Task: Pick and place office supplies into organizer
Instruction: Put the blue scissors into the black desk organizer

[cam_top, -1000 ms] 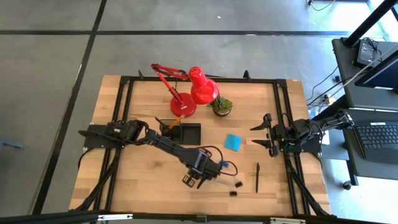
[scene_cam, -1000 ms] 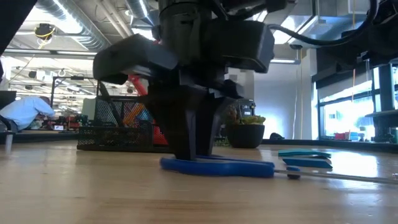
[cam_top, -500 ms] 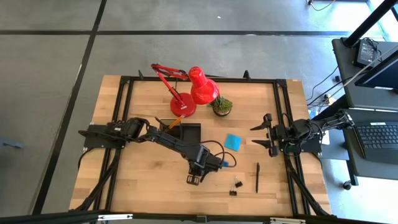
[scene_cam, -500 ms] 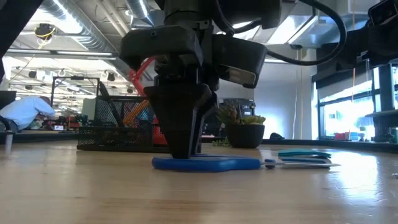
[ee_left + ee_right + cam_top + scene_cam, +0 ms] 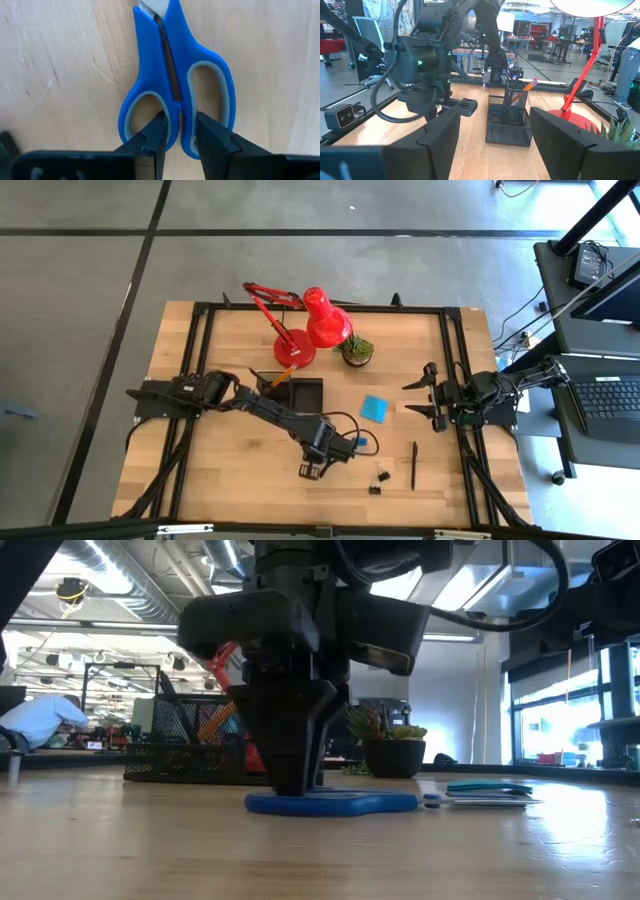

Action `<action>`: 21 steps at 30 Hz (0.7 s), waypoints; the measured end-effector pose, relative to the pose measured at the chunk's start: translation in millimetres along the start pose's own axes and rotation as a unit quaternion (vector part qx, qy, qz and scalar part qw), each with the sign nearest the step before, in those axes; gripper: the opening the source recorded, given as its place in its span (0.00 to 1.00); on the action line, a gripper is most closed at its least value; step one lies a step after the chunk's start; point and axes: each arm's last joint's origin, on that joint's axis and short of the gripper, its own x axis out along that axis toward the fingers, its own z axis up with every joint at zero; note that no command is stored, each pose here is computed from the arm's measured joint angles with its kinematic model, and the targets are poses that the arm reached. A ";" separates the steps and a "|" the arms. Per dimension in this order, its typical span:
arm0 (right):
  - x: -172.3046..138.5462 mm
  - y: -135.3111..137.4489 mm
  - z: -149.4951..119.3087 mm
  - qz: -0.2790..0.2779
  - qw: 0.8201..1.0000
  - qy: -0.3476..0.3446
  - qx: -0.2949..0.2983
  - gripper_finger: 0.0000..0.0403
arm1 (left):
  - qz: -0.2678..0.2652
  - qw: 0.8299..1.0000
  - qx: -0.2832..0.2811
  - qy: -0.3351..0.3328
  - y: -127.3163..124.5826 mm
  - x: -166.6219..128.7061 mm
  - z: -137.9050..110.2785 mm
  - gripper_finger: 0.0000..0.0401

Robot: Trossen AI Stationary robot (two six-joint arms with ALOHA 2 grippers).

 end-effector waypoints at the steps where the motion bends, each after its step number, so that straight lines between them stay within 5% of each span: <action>1: 0.0 0.0 0.0 0.000 1.000 0.000 0.000 0.60 | 0.006 1.000 0.006 -0.001 -1.2 0.0 -0.2 0.21; 21: 0.0 0.0 -0.1 0.000 1.000 0.000 -0.002 0.60 | 0.037 0.999 0.019 0.023 0.0 -22.6 -12.9 0.19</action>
